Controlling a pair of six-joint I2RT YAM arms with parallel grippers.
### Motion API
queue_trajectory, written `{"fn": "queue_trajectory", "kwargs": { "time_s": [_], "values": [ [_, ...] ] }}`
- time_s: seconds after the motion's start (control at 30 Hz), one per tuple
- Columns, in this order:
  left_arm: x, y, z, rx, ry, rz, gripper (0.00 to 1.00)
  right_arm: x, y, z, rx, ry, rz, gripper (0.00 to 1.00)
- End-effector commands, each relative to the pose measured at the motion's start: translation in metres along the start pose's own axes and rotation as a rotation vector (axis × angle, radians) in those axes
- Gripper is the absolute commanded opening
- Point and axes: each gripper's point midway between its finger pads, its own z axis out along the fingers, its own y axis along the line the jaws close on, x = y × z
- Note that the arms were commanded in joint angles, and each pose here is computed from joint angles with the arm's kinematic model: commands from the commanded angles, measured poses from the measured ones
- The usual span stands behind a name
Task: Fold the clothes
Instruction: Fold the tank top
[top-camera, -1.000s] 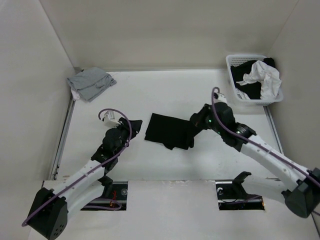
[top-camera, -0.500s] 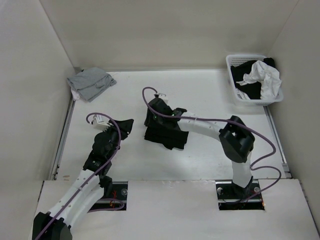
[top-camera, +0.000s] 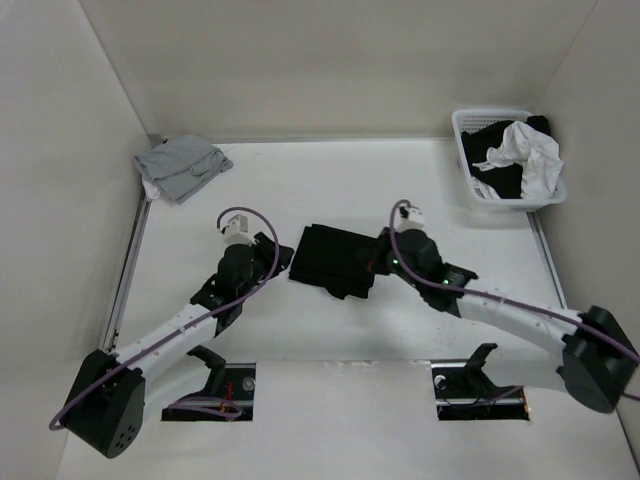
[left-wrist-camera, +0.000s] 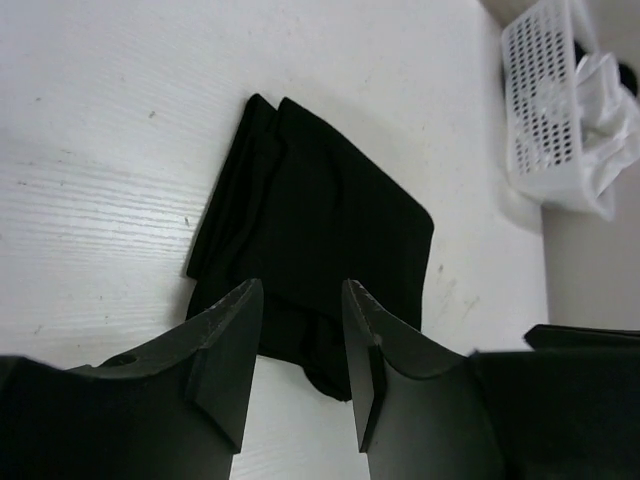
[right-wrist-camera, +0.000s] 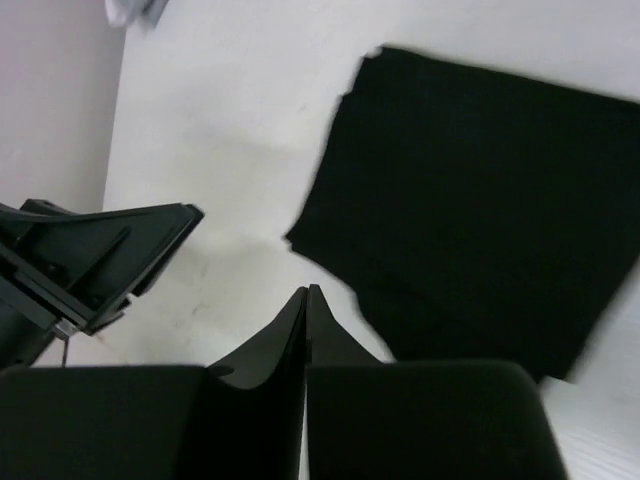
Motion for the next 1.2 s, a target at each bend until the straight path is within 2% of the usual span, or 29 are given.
{"fn": "queue_trajectory", "kwargs": {
  "time_s": [0.0, 0.13, 0.27, 0.37, 0.5, 0.6, 1.17],
  "values": [
    [-0.013, -0.017, 0.009, 0.014, -0.025, 0.088, 0.37, -0.033, -0.043, -0.024, 0.014, -0.188, 0.001, 0.03],
    [-0.024, -0.005, 0.007, -0.030, -0.046, 0.091, 0.42, -0.074, -0.106, -0.056, 0.095, -0.378, 0.082, 0.19],
    [-0.045, 0.011, 0.002, -0.091, -0.104, 0.091, 0.47, -0.108, -0.145, -0.070, 0.158, -0.509, 0.130, 0.54],
    [-0.055, 0.029, 0.000, -0.156, -0.117, 0.089, 0.49, -0.115, -0.174, -0.069, 0.217, -0.551, 0.150, 0.68],
    [-0.055, 0.056, 0.002, -0.235, -0.110, 0.062, 0.51, -0.098, -0.201, -0.061, 0.272, -0.535, 0.183, 0.71],
    [-0.049, 0.062, 0.006, -0.250, -0.094, 0.063, 0.51, -0.095, -0.199, -0.057, 0.261, -0.513, 0.188, 0.71],
    [-0.035, 0.048, 0.018, -0.209, -0.046, 0.126, 0.51, -0.095, -0.196, -0.056, 0.250, -0.509, 0.181, 0.71]
  ]
}}
